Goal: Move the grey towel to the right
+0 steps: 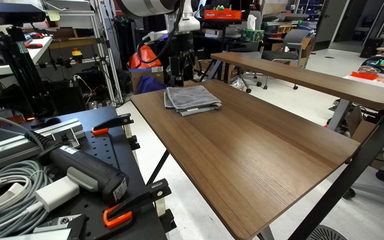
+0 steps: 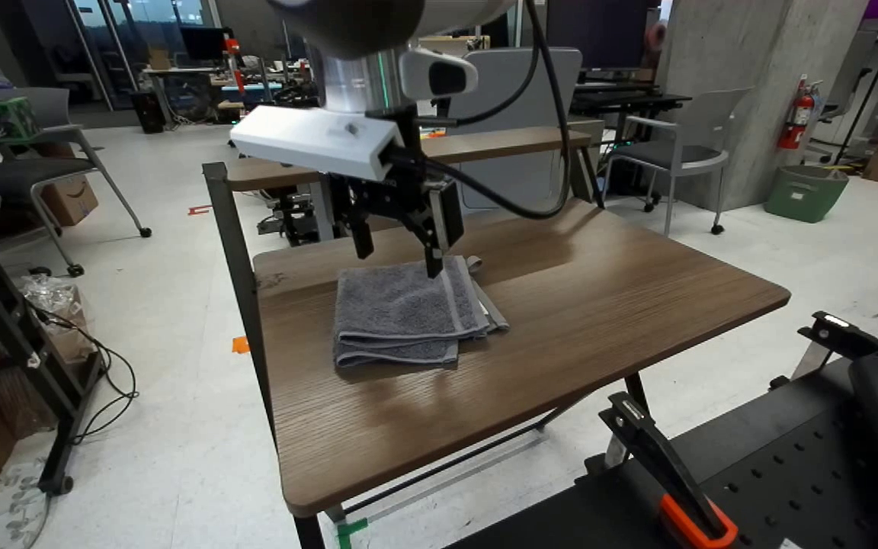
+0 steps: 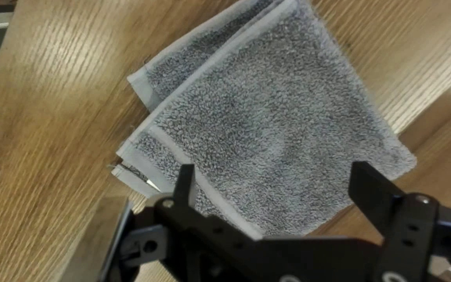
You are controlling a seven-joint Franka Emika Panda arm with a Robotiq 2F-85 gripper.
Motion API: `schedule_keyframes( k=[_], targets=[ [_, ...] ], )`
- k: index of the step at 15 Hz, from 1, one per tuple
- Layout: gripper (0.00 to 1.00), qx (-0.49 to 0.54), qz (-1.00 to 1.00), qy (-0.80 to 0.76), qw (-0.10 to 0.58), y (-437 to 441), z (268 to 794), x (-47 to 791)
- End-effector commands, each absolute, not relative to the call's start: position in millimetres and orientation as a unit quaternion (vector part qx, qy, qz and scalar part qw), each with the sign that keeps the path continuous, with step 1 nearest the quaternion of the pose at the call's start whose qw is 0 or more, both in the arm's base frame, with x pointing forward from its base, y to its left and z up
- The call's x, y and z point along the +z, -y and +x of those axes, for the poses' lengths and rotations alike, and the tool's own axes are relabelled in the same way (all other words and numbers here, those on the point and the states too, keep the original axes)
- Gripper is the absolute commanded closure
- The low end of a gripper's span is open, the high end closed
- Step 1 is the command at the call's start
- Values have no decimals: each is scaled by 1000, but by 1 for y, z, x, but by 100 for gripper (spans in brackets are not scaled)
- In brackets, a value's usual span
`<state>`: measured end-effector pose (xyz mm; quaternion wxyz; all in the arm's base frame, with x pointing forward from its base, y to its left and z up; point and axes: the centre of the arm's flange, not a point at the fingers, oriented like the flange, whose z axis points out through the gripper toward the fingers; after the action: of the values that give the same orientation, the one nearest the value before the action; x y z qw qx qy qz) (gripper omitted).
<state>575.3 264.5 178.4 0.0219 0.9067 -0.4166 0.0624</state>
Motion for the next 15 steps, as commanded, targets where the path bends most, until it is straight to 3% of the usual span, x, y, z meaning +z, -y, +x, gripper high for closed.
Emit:
schedule_keyframes(
  k=[1, 9, 15],
  targets=[
    [0, 72, 899, 430, 43, -271, 597, 147],
    [0, 56, 886, 455, 65, -237, 618, 105],
    [0, 45, 855, 511, 76, -163, 640, 98]
  ],
)
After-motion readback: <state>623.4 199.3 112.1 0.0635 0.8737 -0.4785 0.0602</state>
